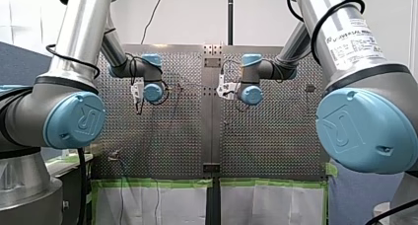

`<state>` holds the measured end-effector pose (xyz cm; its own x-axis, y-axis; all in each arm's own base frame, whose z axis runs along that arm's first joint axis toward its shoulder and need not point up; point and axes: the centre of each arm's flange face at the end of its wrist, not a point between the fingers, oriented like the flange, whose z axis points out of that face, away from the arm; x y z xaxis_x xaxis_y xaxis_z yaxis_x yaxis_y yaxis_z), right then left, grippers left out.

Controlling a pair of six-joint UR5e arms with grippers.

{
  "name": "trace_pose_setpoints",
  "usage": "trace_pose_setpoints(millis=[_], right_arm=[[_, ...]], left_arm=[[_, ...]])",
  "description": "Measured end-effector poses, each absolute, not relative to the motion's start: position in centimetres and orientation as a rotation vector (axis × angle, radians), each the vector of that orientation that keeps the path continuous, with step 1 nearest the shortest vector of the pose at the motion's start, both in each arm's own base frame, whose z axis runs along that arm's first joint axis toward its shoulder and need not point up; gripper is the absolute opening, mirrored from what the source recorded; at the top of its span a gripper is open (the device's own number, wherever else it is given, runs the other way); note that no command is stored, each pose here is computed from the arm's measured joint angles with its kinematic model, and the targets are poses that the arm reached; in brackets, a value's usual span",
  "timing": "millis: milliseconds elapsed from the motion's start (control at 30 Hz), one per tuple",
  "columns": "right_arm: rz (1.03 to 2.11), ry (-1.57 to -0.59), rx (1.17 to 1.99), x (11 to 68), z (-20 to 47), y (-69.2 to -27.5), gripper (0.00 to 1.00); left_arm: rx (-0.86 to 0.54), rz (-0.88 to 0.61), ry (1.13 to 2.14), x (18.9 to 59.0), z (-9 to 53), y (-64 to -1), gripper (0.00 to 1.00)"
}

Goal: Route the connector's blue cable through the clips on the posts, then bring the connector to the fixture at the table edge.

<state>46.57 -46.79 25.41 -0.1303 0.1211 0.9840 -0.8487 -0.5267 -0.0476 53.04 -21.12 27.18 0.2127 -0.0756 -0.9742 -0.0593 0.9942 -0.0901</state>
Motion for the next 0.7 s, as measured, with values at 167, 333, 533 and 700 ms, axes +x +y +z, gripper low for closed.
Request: trace_pose_setpoints(millis=[167,333,533,700], right_arm=[[1.745,-0.846,1.428,46.6,25.4,-46.8,0.00],[1.744,-0.847,1.433,46.5,25.4,-46.8,0.00],[1.742,-0.848,1.437,46.5,25.3,-46.8,0.00],[1.739,-0.851,1.446,46.5,25.2,-46.7,0.00]], left_arm=[[-0.130,0.000,1.380,52.9,26.9,-20.9,1.00],[-0.164,0.021,1.412,52.6,26.5,-20.4,1.00],[-0.186,0.028,1.452,52.2,26.1,-20.1,1.00],[-0.185,-0.025,1.467,52.0,26.0,-20.4,1.00]])
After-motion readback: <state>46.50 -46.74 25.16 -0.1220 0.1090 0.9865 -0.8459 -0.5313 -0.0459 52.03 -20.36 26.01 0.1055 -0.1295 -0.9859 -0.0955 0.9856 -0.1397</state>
